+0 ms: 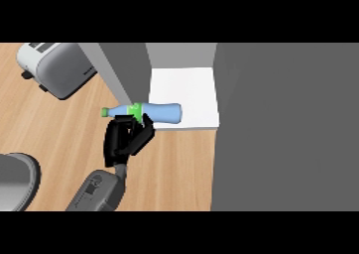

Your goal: Pick up the bottled water, place it into the cabinet and close the cabinet

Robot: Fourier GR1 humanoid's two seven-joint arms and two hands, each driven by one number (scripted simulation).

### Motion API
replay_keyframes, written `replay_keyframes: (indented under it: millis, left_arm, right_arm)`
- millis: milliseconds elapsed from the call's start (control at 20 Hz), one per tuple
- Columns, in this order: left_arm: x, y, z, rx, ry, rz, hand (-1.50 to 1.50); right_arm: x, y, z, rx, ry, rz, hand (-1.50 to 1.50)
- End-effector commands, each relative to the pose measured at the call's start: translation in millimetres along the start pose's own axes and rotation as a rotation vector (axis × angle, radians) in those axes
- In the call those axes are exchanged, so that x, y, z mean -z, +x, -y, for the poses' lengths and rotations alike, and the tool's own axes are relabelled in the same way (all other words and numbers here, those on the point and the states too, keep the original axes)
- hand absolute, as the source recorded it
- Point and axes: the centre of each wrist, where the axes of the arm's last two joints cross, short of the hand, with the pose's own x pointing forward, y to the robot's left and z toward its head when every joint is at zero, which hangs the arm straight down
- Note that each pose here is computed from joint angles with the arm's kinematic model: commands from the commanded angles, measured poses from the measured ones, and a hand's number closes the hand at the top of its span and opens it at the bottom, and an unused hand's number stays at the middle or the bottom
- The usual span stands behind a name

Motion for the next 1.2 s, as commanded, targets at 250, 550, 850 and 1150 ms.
replay_keyframes:
  millis: [250, 550, 850, 1150]
  left_arm:
    - [48.7, 48.8, 59.7, 0.001, -0.069, 0.024, 1.5]
    - [52.8, 53.8, 63.8, 0.027, -0.022, 0.06, 1.5]
    - [65.2, 60.2, 79.8, 0.088, -0.015, 0.08, 1.5]
    - [107.1, 69.4, 80.2, 0.205, -0.004, 0.072, -1.5]
  right_arm:
    - [6.4, 18.0, -8.1, 0.035, 0.036, 0.048, -1.5]
    - [8.1, 12.7, -4.6, 0.062, 0.051, 0.052, -1.5]
    - [16.2, 14.1, -8.1, 0.038, 0.064, 0.071, -1.5]
    - [7.9, 13.4, -13.9, 0.069, 0.056, 0.055, -1.5]
